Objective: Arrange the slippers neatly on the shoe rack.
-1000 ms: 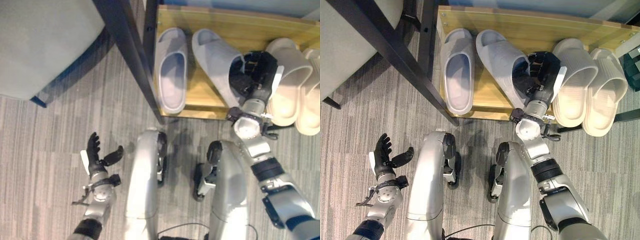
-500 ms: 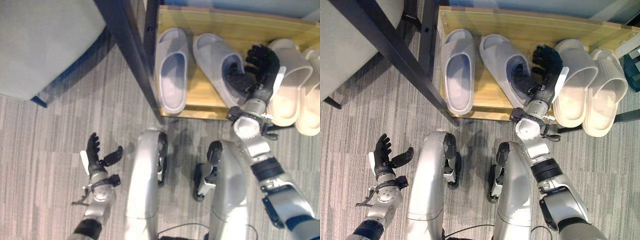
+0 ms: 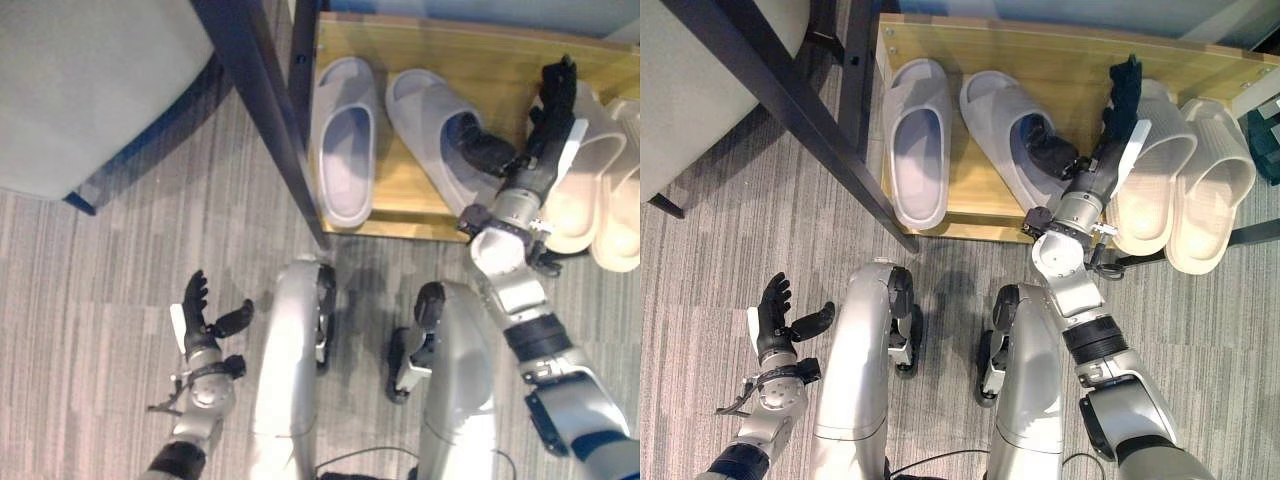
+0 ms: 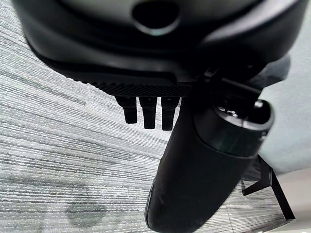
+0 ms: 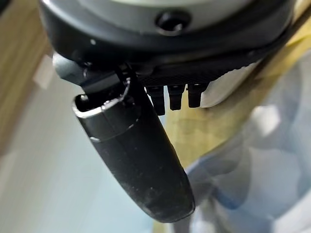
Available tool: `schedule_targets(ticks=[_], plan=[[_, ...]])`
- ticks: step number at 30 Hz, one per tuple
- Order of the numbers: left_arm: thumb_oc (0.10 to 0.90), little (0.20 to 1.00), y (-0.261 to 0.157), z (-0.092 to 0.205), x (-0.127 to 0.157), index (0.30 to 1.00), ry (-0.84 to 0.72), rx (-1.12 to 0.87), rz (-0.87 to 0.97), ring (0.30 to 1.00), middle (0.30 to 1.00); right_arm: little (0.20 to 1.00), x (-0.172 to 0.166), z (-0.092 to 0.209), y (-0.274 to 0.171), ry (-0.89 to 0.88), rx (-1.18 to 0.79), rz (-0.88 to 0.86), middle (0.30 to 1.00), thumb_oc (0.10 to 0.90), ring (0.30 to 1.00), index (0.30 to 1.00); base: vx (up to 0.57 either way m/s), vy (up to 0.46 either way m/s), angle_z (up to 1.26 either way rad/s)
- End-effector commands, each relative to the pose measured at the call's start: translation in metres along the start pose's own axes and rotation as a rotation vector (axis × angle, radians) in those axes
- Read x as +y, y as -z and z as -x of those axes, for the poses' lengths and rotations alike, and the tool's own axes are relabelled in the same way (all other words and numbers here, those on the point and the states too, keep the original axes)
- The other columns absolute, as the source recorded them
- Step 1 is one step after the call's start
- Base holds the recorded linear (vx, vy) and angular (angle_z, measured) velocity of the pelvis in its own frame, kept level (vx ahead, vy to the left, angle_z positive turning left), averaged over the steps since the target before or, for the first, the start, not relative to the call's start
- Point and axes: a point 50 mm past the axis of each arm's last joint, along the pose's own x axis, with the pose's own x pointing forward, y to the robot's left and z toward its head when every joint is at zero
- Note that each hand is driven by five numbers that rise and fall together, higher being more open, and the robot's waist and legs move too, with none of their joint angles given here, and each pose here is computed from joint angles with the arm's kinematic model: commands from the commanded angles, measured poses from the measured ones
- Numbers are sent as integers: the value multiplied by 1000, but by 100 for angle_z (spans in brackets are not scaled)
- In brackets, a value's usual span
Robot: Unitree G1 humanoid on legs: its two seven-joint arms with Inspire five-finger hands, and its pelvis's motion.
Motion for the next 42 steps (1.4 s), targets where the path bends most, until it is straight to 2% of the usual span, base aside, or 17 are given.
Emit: schedule_targets(ticks=[1,7,19,42], plan=[[800,900,-6,5,0,900,66,-94,-82,900,900,900,-10,-15,-71,26,-327,-153,900,800,900,900,0,0,0],[800,900,-4,6,4,900,68,-83,-92,900,900,900,-11,-11,-73,-8,-336,-165,900,800,900,900,0,0,0],[800,900,-5,5,-2,900,107,-99,-116,900,900,900,-39,17,-56,-78,-300,-137,900,800,900,900,0,0,0],[800,900,-11,4,-6,900,140,-131,-133,900,900,900,-24,39,-42,-259,-232,-125,900,800,900,900,0,0,0]])
